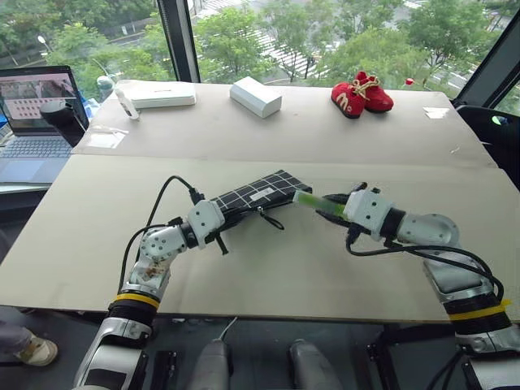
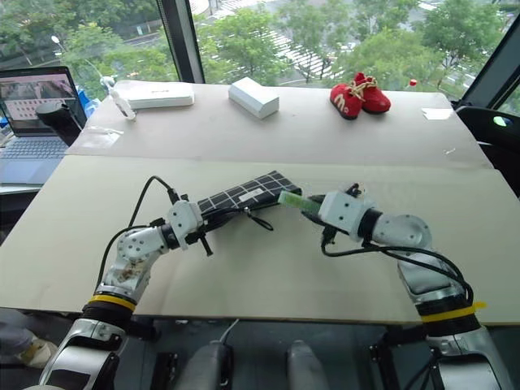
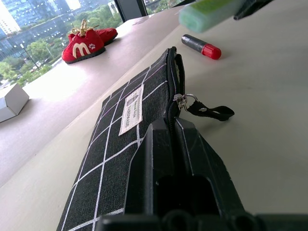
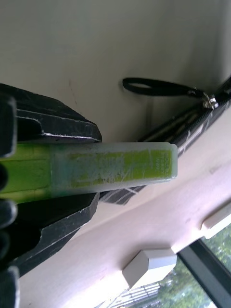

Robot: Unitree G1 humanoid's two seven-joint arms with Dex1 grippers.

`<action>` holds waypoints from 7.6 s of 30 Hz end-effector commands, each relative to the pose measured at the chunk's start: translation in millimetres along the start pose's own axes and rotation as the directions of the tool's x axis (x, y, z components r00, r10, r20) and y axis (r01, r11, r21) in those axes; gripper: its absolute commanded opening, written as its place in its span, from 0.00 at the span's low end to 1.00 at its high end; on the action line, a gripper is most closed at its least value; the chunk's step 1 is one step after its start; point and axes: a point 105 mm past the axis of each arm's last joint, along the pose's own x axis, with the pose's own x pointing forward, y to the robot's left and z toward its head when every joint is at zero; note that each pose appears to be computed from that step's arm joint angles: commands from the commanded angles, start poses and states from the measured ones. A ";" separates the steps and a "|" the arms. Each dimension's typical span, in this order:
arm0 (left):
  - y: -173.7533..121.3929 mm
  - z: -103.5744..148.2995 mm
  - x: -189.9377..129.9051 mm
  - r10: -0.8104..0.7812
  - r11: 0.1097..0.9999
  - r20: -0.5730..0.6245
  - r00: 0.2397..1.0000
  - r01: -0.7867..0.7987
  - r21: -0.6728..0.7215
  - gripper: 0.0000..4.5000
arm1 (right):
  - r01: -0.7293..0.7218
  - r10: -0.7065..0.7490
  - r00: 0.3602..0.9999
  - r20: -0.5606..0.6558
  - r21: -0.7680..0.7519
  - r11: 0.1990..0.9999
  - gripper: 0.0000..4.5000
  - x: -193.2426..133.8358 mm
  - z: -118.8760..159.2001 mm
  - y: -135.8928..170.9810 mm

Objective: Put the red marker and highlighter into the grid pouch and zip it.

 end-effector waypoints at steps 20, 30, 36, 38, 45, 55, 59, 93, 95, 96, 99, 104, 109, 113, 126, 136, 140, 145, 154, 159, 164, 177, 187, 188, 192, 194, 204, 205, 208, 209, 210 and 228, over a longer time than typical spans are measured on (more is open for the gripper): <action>1.9 20.6 7.6 0.035 0.999 0.065 0.997 -0.036 0.018 0.00 | 0.036 -0.044 0.998 -0.049 -0.155 0.987 0.24 6.2 -18.4 -28.6; -1.3 20.7 10.3 0.019 1.000 0.066 0.998 -0.020 0.020 0.00 | 0.051 -0.061 0.996 -0.067 -0.141 0.989 0.24 4.1 -23.8 -37.0; -7.2 15.0 8.1 -0.015 0.999 0.041 0.999 0.013 0.042 0.00 | 0.040 -0.046 0.997 -0.058 -0.108 0.993 0.24 11.3 -20.0 -39.9; -9.8 12.8 7.3 -0.026 0.999 0.032 0.999 0.025 0.048 0.00 | 0.038 -0.042 0.998 -0.036 -0.099 0.994 0.24 14.2 -15.2 -40.3; -15.8 7.9 5.0 -0.046 0.997 0.019 0.999 0.045 0.058 0.00 | -0.006 0.005 1.000 -0.015 -0.092 0.996 0.24 26.4 -9.1 -28.7; -15.2 7.3 4.4 -0.051 0.997 0.026 0.998 0.050 0.052 0.00 | -0.131 0.148 0.988 0.052 -0.244 0.961 0.24 74.1 22.3 16.1; -12.9 13.2 3.4 -0.049 0.999 0.061 0.997 0.048 0.022 0.00 | -0.171 0.219 0.972 0.088 -0.381 0.909 0.24 93.5 38.9 36.0; -0.5 9.1 -17.9 -0.011 0.999 0.024 1.000 0.012 -0.033 0.00 | 0.431 -0.443 0.889 -0.120 0.549 0.716 0.95 -8.9 -39.9 -114.3; -0.2 9.4 -17.7 -0.008 0.999 0.024 1.000 0.009 -0.033 0.00 | 0.511 -0.476 0.849 -0.228 0.587 0.629 0.95 -8.9 -54.2 -114.7; -0.4 9.8 -17.7 -0.007 0.999 0.024 1.000 0.008 -0.033 0.00 | 0.524 -0.482 0.840 -0.248 0.600 0.605 0.95 -7.3 -55.6 -112.4; -1.4 10.6 -17.3 -0.005 0.999 0.025 1.000 0.006 -0.033 0.00 | 0.601 -0.515 0.783 -0.349 0.636 0.484 0.95 -7.2 -67.6 -109.7; -4.7 12.7 -14.9 0.002 0.999 0.032 0.999 -0.001 -0.040 0.00 | 0.678 -0.506 0.717 -0.480 0.647 0.348 0.95 -6.3 -82.4 -97.2; -4.9 13.6 -14.4 0.014 0.999 0.035 0.999 -0.013 -0.047 0.00 | 0.720 -0.466 0.684 -0.562 0.626 0.301 0.95 -1.5 -87.3 -81.1; -5.0 13.5 -14.0 0.021 0.998 0.035 0.999 -0.019 -0.052 0.00 | 0.705 -0.416 0.697 -0.584 0.662 0.252 0.95 11.9 -82.8 -64.8; -4.7 11.2 -13.8 0.035 0.998 0.038 0.999 -0.033 -0.057 0.00 | 0.746 -0.350 0.665 -0.660 0.617 0.252 0.95 22.5 -90.1 -28.7; -1.2 12.2 -14.6 0.038 0.998 0.038 0.999 -0.036 -0.051 0.00 | 0.732 -0.395 0.677 -0.621 0.623 0.276 0.72 27.0 -82.6 -34.6; -0.7 12.8 -15.6 0.038 0.998 0.037 0.999 -0.037 -0.049 0.00 | 0.730 -0.401 0.679 -0.615 0.625 0.278 0.41 26.4 -82.6 -35.0; -0.3 14.4 -15.5 0.035 0.998 0.037 0.999 -0.034 -0.045 0.00 | 0.733 -0.403 0.675 -0.617 0.621 0.277 0.12 24.3 -84.5 -34.8; 3.7 19.7 -16.7 0.043 0.997 0.051 0.998 -0.040 -0.058 0.00 | 0.572 -0.572 0.776 -0.264 0.676 0.465 0.12 13.2 -30.9 -91.3; 3.7 22.2 -17.8 0.024 0.999 0.047 0.999 -0.021 -0.043 0.00 | 0.333 -0.345 0.937 0.045 0.171 0.927 0.12 4.4 11.0 -72.9; 5.4 25.1 -19.3 0.021 0.999 0.049 0.999 -0.019 -0.038 0.00 | 0.117 -0.109 0.993 0.048 -0.200 0.973 0.12 -9.4 2.5 -46.0; 2.7 31.5 -13.9 0.011 0.998 0.076 0.997 -0.007 -0.058 0.00 | 0.027 -0.006 0.999 0.050 -0.427 0.904 0.12 -3.0 -11.1 -31.0; -5.1 30.3 -6.6 -0.013 0.998 0.086 0.996 0.019 -0.067 0.00 | 0.006 0.037 0.996 0.075 -0.497 0.868 0.12 19.5 2.9 -31.9; -5.4 29.9 -6.2 -0.014 0.997 0.086 0.996 0.020 -0.068 0.00 | 0.001 0.043 0.996 0.076 -0.501 0.865 0.12 21.1 3.7 -31.3; -5.9 29.0 -5.0 -0.016 0.997 0.087 0.996 0.022 -0.070 0.00 | -0.031 0.077 0.995 0.065 -0.528 0.849 0.12 28.3 5.7 -27.3; -6.4 28.7 -4.2 -0.017 0.997 0.088 0.996 0.023 -0.072 0.00 | -0.052 0.102 0.993 0.061 -0.542 0.839 0.12 33.4 7.2 -22.9; -5.8 29.1 -2.8 -0.018 0.997 0.093 0.995 0.025 -0.074 0.00 | -0.077 0.178 0.977 0.119 -0.578 0.812 0.12 77.7 37.5 -6.9; -5.5 29.2 -2.9 -0.018 0.997 0.093 0.996 0.025 -0.074 0.00 | -0.075 0.185 0.973 0.134 -0.578 0.812 0.12 82.9 43.1 -5.2; -4.9 29.1 -3.4 -0.015 0.997 0.091 0.996 0.022 -0.073 0.00 | -0.073 0.205 0.964 0.170 -0.571 0.818 0.12 92.3 54.3 0.9; -4.8 29.1 -3.5 -0.014 0.997 0.091 0.996 0.021 -0.073 0.00 | -0.075 0.209 0.962 0.176 -0.567 0.821 0.12 93.3 55.6 2.1; -4.6 29.3 -3.6 -0.013 0.997 0.091 0.996 0.019 -0.073 0.00 | -0.071 0.205 0.961 0.185 -0.552 0.831 0.23 94.2 57.2 2.1; -3.9 24.2 -5.2 0.005 0.997 0.083 0.997 0.002 -0.075 0.00 | 0.113 -0.188 0.949 0.255 0.281 0.953 0.84 -13.4 23.7 -79.1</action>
